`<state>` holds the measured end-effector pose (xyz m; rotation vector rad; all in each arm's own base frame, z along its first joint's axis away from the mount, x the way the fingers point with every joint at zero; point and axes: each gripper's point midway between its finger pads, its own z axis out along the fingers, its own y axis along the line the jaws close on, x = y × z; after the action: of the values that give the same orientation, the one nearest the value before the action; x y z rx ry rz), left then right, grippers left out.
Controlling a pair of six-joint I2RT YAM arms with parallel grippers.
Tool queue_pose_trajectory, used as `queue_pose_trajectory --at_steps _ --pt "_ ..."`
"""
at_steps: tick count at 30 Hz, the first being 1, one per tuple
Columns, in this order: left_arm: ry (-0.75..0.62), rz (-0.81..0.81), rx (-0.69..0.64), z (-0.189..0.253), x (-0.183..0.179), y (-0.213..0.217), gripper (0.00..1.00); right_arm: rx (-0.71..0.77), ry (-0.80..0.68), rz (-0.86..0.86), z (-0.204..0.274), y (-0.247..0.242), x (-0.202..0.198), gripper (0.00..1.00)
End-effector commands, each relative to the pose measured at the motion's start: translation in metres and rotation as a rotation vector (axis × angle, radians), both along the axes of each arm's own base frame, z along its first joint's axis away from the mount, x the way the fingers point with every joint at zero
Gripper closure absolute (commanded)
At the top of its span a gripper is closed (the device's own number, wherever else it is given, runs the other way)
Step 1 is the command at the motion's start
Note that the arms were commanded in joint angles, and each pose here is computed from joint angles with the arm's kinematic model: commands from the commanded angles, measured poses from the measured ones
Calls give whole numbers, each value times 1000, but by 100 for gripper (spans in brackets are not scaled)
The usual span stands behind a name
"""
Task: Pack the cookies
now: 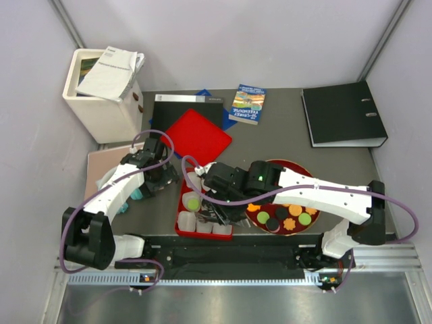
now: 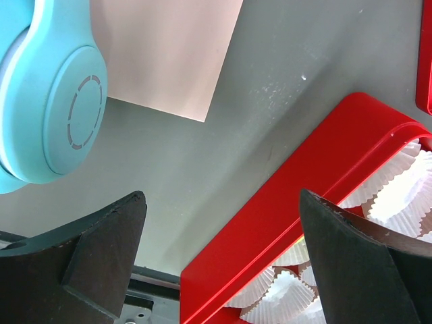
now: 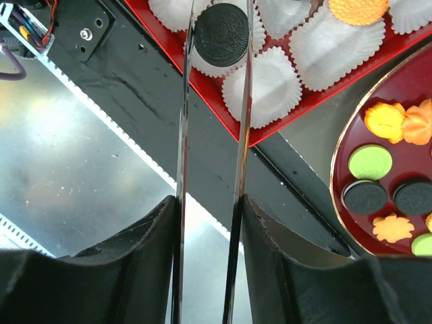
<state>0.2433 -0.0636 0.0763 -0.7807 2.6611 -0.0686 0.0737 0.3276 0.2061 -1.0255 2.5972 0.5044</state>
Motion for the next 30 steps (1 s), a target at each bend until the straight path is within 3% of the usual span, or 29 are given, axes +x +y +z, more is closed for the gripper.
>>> queue_pose_trajectory --at_steps 1,19,25,30 --pt "-36 -3 -10 6 4 0 1 68 -13 30 10 18 -3 59" --pt "-31 -5 -8 2 1 1 1 40 6 39 1 14 -7 51" --pt "-33 -5 -9 3 2 1 1 46 -73 -30 14 10 9 51" --pt "-33 -5 -15 4 3 -1 1 38 -125 -196 25 -14 41 60"
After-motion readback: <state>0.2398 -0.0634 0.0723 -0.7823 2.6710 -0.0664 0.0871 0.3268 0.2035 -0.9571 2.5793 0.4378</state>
